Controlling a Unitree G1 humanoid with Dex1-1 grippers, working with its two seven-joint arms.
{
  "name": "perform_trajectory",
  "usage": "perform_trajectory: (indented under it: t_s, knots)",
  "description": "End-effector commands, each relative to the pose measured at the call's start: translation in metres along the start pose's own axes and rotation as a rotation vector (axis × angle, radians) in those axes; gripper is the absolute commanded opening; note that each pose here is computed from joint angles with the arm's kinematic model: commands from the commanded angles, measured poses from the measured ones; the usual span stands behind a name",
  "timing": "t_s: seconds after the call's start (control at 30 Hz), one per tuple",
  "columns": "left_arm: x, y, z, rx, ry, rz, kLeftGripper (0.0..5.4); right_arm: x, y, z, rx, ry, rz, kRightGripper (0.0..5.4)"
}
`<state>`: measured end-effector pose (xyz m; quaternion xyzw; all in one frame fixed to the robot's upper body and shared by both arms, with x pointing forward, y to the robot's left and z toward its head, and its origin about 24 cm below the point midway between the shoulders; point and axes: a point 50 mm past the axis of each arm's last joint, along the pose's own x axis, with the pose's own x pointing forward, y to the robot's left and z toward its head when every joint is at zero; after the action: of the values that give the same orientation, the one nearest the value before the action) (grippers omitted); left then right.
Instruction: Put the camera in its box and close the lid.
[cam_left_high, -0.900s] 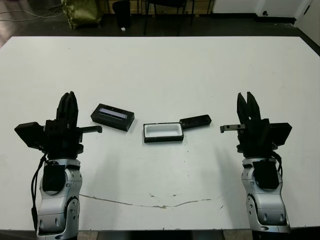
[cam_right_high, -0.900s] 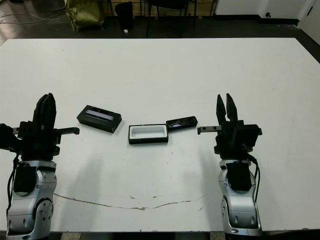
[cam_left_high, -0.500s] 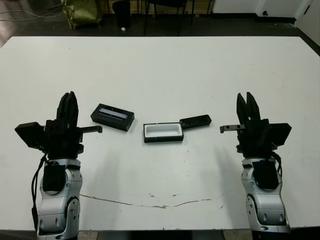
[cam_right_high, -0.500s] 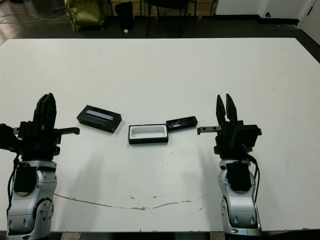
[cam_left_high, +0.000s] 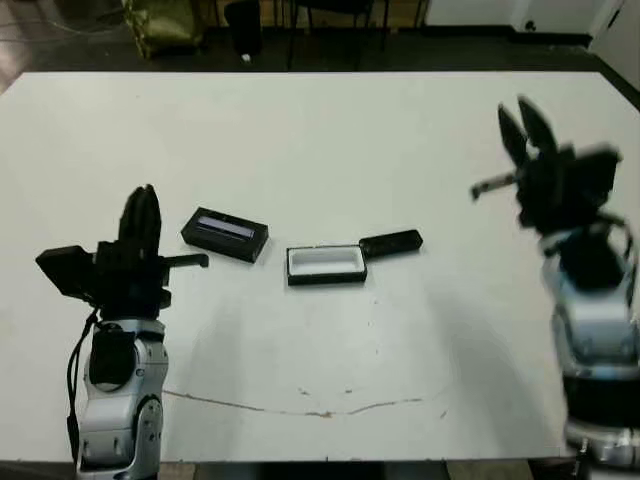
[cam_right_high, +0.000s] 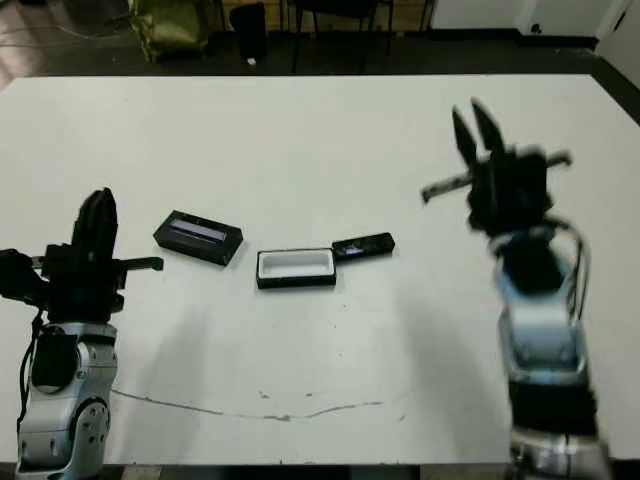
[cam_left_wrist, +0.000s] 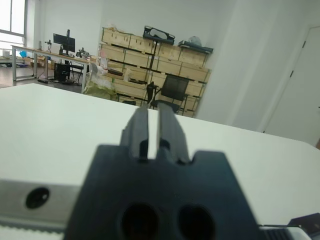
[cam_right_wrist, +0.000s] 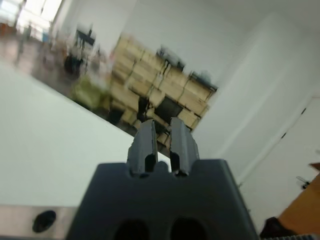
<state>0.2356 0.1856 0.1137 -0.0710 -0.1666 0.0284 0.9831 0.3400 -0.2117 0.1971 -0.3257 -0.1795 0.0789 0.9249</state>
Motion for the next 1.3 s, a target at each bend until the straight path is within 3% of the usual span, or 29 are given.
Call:
perform_trajectory:
  t_s: [0.03,0.13,0.3,0.53,0.73,0.9,1.3]
  knots:
    - [-0.002,0.003,-0.005,0.011,0.031,0.009,0.02,0.018,0.000,-0.011,-0.085,0.056,0.084,0.00]
    - [-0.001,0.003,-0.004,0.010,0.029,0.008,0.02,0.033,0.002,-0.014,-0.190,0.099,0.156,0.00]
    - [-0.001,0.004,-0.002,0.011,0.030,0.006,0.02,0.051,0.012,-0.015,-0.262,0.146,0.332,0.00]
    - [-0.002,0.004,-0.002,0.025,0.029,0.005,0.02,0.060,0.028,-0.019,-0.369,0.209,0.515,0.00]
    - [-0.003,0.005,-0.002,0.018,0.032,0.004,0.02,0.059,0.042,-0.019,-0.428,0.217,0.672,0.00]
    - [-0.004,0.004,-0.004,0.026,0.037,0.008,0.02,0.053,0.052,-0.029,-0.430,0.280,0.763,0.00]
    - [-0.007,0.004,-0.005,0.021,0.044,0.007,0.02,0.034,0.067,-0.053,-0.372,0.368,0.882,0.00]
